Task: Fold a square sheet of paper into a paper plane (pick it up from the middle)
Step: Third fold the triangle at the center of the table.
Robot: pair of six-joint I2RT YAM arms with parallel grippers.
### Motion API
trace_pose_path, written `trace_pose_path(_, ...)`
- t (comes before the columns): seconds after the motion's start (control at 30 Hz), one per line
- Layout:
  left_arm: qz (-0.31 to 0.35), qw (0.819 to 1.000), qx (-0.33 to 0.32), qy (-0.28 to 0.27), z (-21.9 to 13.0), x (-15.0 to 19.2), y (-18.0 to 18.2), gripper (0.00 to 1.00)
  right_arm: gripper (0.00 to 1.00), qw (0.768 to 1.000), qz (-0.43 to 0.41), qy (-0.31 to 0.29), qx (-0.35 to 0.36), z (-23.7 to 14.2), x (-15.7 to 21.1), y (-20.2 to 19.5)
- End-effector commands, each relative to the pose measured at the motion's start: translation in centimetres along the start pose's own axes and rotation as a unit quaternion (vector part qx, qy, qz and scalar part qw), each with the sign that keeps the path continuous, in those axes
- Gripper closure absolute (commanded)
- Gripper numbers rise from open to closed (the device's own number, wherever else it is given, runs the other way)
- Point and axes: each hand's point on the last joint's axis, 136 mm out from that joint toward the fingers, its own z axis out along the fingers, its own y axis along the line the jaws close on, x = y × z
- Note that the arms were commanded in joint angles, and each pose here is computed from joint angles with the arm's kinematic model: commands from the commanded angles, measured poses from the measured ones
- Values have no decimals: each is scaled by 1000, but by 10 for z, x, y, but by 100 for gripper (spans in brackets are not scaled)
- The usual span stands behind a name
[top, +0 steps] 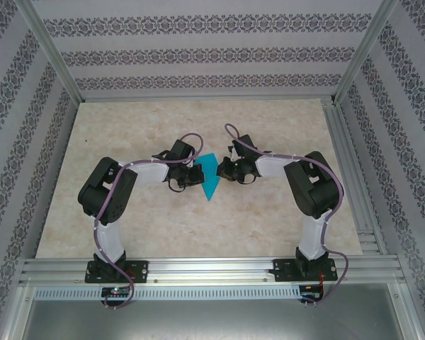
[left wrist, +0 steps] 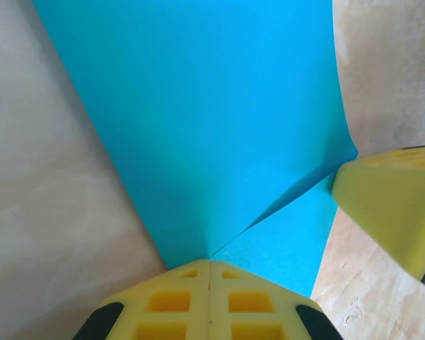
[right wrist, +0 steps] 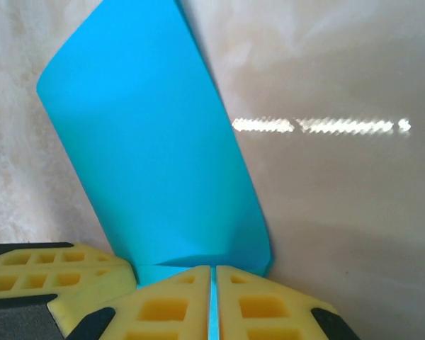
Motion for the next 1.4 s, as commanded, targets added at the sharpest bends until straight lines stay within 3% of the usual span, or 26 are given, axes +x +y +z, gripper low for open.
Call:
trace_pose_path(0.0, -2, 998, -57, 19, 1, 15, 25, 100, 89, 1000, 13, -1, 24, 7, -5, -17)
trace_pose_path(0.33, 0, 998, -57, 16, -1, 14, 23, 100, 89, 999, -7, -33, 3, -16, -24, 6)
trace_pose_path(0.63, -1, 998, -57, 16, 0, 14, 24, 100, 89, 999, 23, -16, 38, 6, -17, -26)
trace_pose_path(0.83, 0, 998, -56, 17, 0, 14, 24, 100, 88, 999, 10, -34, 19, -12, -25, -7)
trace_pose_path(1.07, 2, 999, -50, 5, -3, 12, 22, 100, 70, 999, 0, -52, -8, -37, -21, 9)
trace_pose_path(1.37, 2, 999, -48, 3, -3, 12, 21, 100, 67, 1000, 13, -13, -16, -19, -1, 1)
